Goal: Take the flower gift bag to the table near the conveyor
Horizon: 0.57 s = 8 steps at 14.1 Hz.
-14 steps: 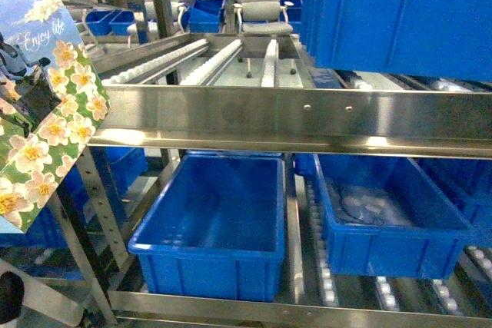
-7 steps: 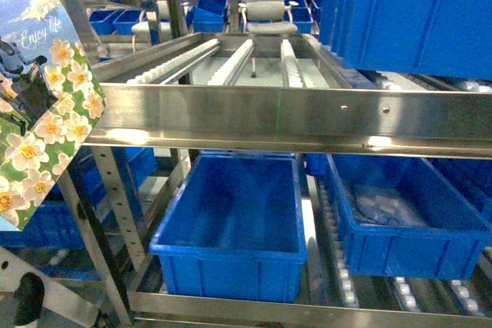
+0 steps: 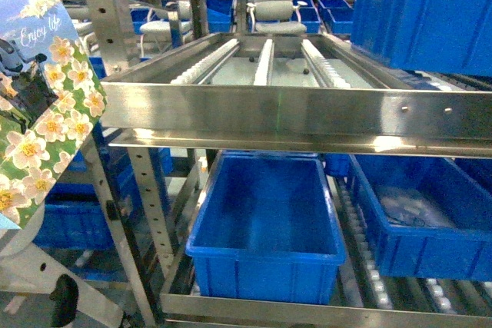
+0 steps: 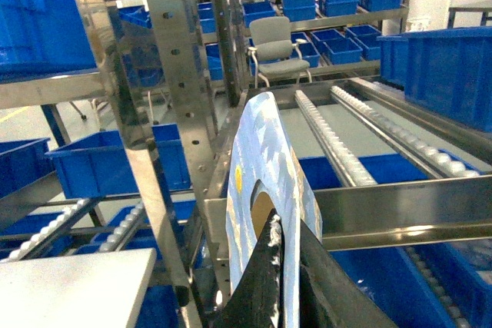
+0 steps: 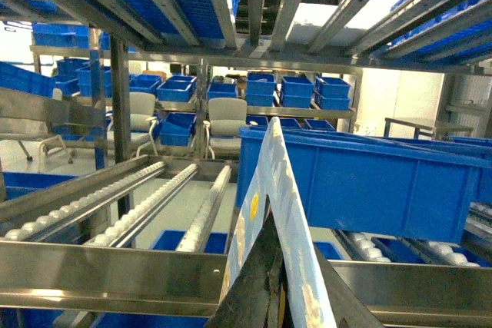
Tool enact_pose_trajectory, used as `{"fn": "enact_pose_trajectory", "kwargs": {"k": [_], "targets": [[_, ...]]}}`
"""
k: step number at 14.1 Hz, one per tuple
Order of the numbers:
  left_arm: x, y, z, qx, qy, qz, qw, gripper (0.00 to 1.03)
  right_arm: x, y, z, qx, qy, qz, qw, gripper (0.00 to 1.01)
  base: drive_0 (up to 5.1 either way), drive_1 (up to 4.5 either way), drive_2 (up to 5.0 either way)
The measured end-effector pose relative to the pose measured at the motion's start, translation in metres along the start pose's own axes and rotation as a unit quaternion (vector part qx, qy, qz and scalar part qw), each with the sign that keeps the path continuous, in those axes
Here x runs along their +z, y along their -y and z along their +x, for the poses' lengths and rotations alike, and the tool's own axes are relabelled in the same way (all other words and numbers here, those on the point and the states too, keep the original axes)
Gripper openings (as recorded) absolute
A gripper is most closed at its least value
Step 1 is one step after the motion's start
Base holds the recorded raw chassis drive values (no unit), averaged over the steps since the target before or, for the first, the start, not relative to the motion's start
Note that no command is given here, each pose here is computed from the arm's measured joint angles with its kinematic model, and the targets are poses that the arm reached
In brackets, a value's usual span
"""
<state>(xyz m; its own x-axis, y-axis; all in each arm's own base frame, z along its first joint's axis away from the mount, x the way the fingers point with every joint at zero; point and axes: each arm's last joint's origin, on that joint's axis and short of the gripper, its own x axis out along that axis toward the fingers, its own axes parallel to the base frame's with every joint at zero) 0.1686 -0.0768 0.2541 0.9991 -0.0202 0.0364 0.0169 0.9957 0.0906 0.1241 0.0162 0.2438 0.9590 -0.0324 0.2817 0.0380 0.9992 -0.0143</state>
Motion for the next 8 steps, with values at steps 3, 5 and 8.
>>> {"fn": "enact_pose_trajectory", "kwargs": {"k": [3, 5, 8], "targets": [[-0.0005, -0.0003, 0.0002, 0.001, -0.002, 0.001, 1.0, 0.02, 0.0001, 0.0, 0.0, 0.0, 0.001, 0.0, 1.0, 0.02, -3.2, 1.01, 2.3], [-0.0004, -0.0002, 0.0002, 0.001, -0.002, 0.001, 1.0, 0.02, -0.0001, -0.0001, 0.0, 0.0, 0.0, 0.0, 1.0, 0.02, -4.8, 1.52, 3.4], [-0.0004, -0.0001, 0.0001, 0.0, -0.002, 0.001, 1.0, 0.02, 0.0, 0.0, 0.0, 0.0, 0.0, 0.0, 1.0, 0.02, -4.8, 1.52, 3.4]]}}
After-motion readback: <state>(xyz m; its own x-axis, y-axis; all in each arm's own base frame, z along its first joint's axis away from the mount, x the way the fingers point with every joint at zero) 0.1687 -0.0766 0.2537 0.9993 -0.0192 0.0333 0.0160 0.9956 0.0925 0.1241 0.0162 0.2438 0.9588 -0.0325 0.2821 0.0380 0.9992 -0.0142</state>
